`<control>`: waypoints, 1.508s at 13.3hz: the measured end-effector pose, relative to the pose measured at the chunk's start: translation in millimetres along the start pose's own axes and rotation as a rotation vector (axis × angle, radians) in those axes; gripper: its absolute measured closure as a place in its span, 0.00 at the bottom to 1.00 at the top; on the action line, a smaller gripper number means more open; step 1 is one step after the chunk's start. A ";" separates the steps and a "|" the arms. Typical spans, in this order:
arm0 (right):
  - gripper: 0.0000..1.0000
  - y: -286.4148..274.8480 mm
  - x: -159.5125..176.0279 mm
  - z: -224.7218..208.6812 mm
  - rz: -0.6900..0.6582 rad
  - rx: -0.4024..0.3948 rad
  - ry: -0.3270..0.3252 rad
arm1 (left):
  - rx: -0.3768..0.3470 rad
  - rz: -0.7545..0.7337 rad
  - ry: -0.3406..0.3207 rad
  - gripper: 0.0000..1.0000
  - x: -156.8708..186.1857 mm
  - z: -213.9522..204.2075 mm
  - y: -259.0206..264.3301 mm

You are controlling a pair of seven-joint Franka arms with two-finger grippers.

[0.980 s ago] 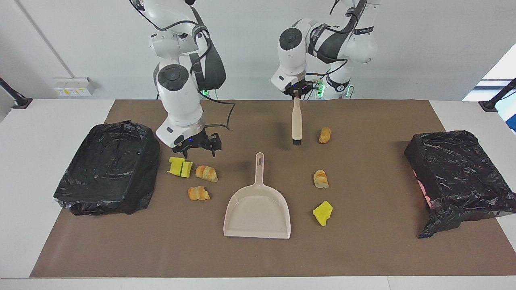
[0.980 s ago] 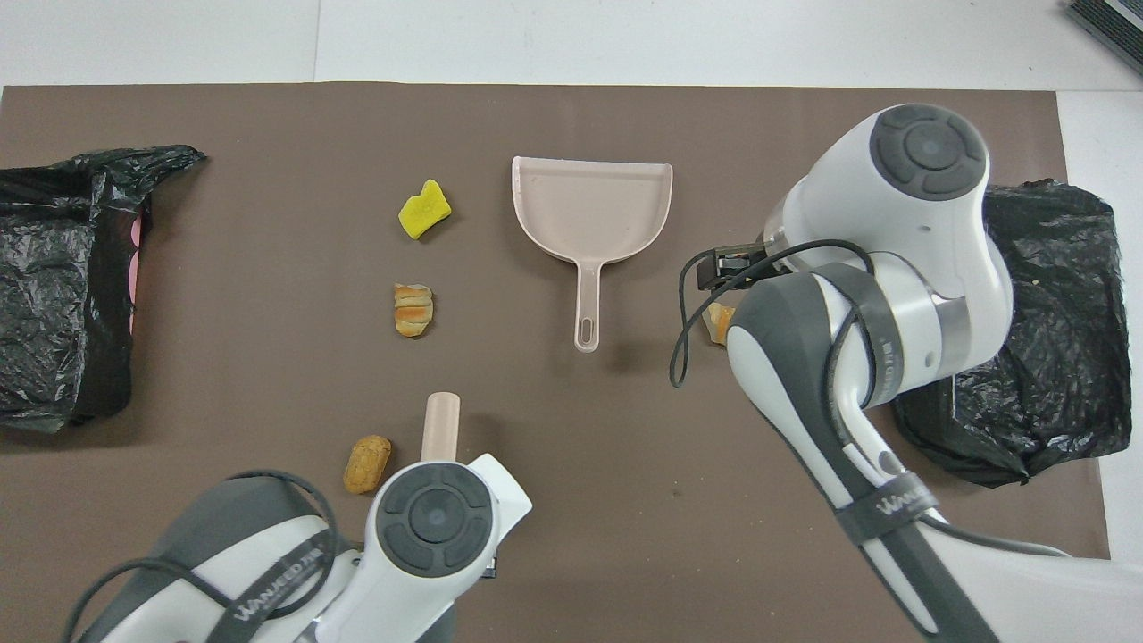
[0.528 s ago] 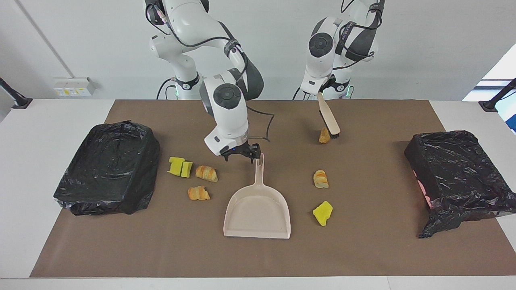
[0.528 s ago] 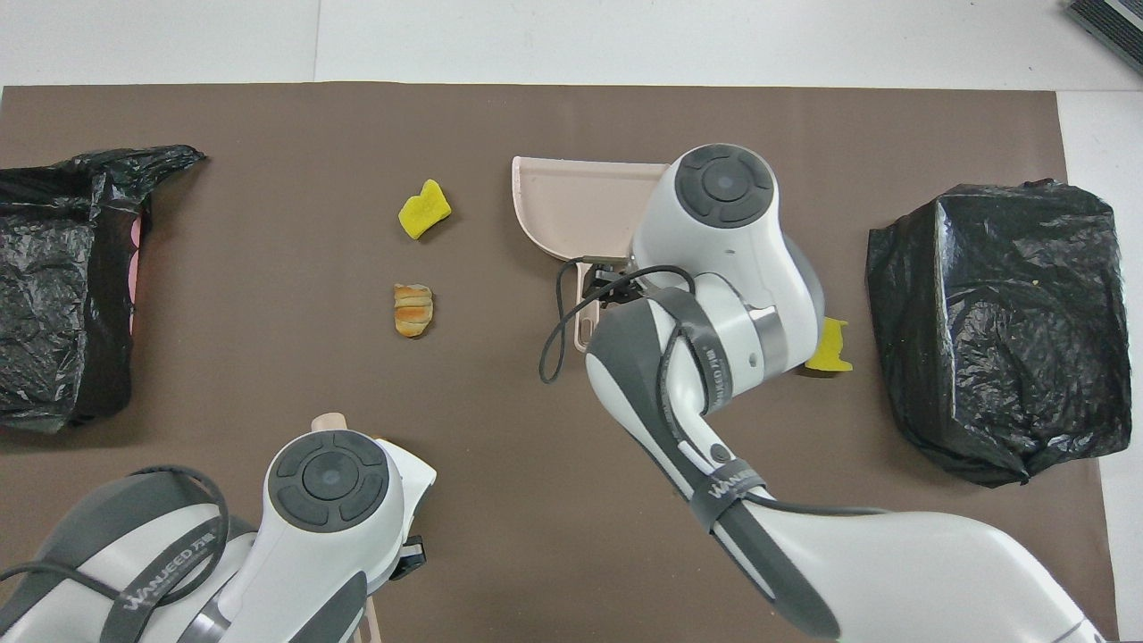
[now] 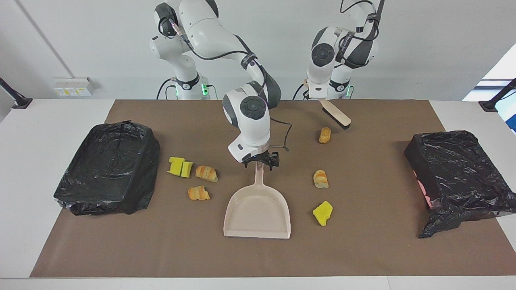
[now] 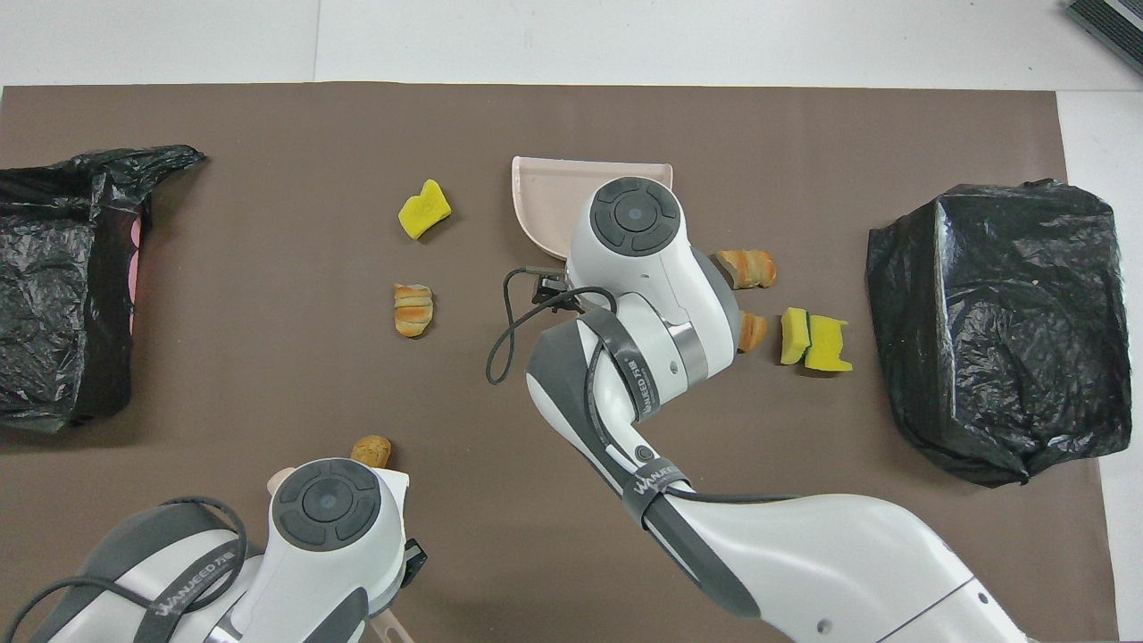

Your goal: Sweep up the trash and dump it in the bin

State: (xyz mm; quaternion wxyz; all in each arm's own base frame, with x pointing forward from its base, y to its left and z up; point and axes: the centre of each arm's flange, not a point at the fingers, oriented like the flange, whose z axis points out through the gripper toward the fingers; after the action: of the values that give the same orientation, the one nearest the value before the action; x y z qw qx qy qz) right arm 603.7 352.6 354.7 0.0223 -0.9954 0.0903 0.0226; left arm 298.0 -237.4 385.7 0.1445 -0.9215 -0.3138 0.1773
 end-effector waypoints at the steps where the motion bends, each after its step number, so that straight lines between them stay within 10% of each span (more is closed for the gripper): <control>1: 0.02 0.0 -0.1 0.1 0.000 0.000 0.000 | -0.035 -0.046 -0.018 0.74 -0.3 3.5 3.9; 7: 0.67 0.9 -1.0 3.0 -0.019 -0.004 -0.005 | -0.241 -0.293 -0.111 0.74 18.6 20.4 54.4; 13: 0.67 3.7 1.6 -10.1 -0.081 0.008 0.010 | -0.396 -0.458 -0.159 0.74 83.1 -23.7 87.2; 20: 0.67 86.4 16.1 -99.9 -0.481 0.020 0.013 | -0.489 -0.335 -0.113 0.74 129.4 -61.1 113.3</control>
State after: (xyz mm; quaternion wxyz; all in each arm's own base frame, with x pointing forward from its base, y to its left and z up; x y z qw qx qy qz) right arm 607.9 259.9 450.1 0.0361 -0.9882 -0.1489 0.0095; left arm 479.0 -251.6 367.0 -0.0722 -0.8532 -0.5022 0.1210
